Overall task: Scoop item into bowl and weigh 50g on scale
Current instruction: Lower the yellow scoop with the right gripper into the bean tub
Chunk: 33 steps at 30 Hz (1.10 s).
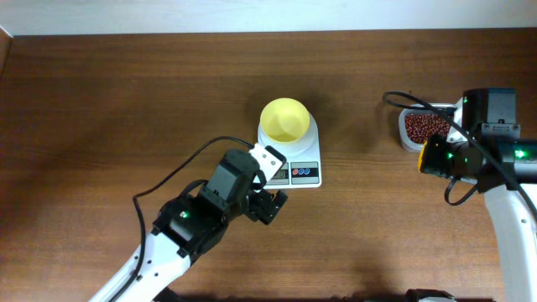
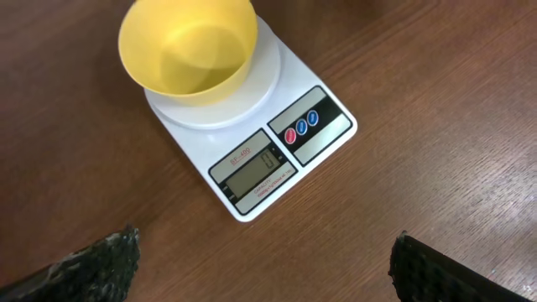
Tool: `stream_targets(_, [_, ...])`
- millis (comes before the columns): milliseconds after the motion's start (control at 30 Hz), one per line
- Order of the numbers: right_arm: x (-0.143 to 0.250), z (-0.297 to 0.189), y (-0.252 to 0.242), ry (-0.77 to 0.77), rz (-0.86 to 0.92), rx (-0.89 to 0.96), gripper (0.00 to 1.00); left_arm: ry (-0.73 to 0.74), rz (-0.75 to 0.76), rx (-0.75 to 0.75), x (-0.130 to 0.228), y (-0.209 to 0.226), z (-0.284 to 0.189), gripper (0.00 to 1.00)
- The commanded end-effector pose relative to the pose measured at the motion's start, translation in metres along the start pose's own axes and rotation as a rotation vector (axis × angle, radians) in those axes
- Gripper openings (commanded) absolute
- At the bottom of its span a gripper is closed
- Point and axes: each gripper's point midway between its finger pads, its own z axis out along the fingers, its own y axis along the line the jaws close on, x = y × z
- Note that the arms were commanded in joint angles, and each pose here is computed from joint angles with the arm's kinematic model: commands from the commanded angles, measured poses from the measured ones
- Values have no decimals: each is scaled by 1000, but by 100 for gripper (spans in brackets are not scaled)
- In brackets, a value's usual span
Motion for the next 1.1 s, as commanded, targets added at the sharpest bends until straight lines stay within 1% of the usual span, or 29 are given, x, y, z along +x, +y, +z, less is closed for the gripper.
stream_targets(0, [-5,-4,-3,-18,14,11,4,-28,-35,-10,-1,3,-12,99])
stream_targets(33, [-5,-4,-3,-18,14,11,4,-25,-56,-30,0,6,-13,99])
stream_targets(200, [-7,-4,-3,-25,14,9,4,-22,-56,-19,2,4,-12,99])
stream_targets(333, [-18,-4,-1,-70,11,4,4,-19,-55,-20,2,4,-11,99])
stream_targets(467, [-42,-3,-20,-158,11,108,4,-19,-55,-20,2,4,-11,99])
stream_targets(567, [-63,16,-41,-173,36,142,4,-18,-55,-20,3,4,-11,99])
stream_targets(667, [-83,45,-62,-166,21,163,4,-18,-55,-20,3,4,-11,99])
stream_targets(767, [-92,69,-64,-149,17,125,4,-18,-55,-20,3,4,-11,99])
stream_targets(900, [-105,97,-54,-149,-25,54,4,-19,-55,-20,2,4,-11,99])
stream_targets(1067, [-104,128,-56,-102,-44,57,4,-19,-55,-20,2,4,-11,99])
